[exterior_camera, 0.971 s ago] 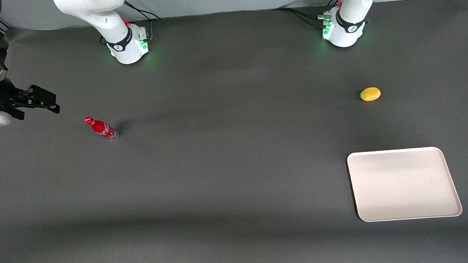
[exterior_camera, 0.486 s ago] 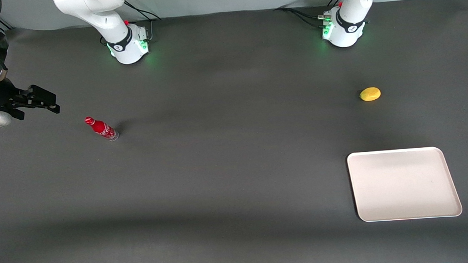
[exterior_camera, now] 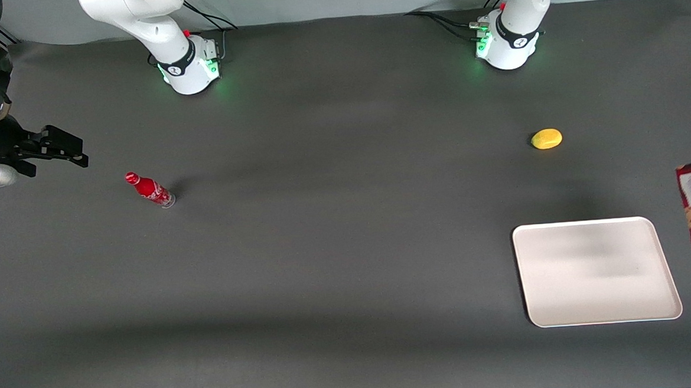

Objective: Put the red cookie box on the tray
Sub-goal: 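Carry the cookie box over the tray and lower it onto it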

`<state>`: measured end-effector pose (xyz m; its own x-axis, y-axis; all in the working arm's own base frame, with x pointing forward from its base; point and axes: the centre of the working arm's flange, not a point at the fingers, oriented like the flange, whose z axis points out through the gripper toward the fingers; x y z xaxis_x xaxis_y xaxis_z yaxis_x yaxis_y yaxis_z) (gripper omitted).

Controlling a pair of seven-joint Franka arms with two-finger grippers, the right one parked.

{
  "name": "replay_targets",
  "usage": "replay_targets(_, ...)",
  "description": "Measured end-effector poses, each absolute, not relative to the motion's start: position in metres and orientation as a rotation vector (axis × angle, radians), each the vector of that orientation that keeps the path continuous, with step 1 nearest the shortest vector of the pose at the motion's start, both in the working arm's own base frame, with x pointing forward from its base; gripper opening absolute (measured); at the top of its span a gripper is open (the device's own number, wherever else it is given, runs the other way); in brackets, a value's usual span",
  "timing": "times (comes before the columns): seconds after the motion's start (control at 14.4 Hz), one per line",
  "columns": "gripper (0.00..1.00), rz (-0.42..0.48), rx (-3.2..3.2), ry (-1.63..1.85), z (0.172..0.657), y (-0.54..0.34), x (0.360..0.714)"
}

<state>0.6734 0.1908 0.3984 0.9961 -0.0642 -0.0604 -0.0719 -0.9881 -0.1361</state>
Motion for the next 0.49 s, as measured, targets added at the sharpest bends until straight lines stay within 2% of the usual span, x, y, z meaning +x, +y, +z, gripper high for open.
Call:
replay_targets(0.21,0.12,0.034,-3.017,0.098,0.332,0.199,0.685)
replay_targets(0.49,0.12,0.045,-3.083,0.067,0.278,0.210,0.685)
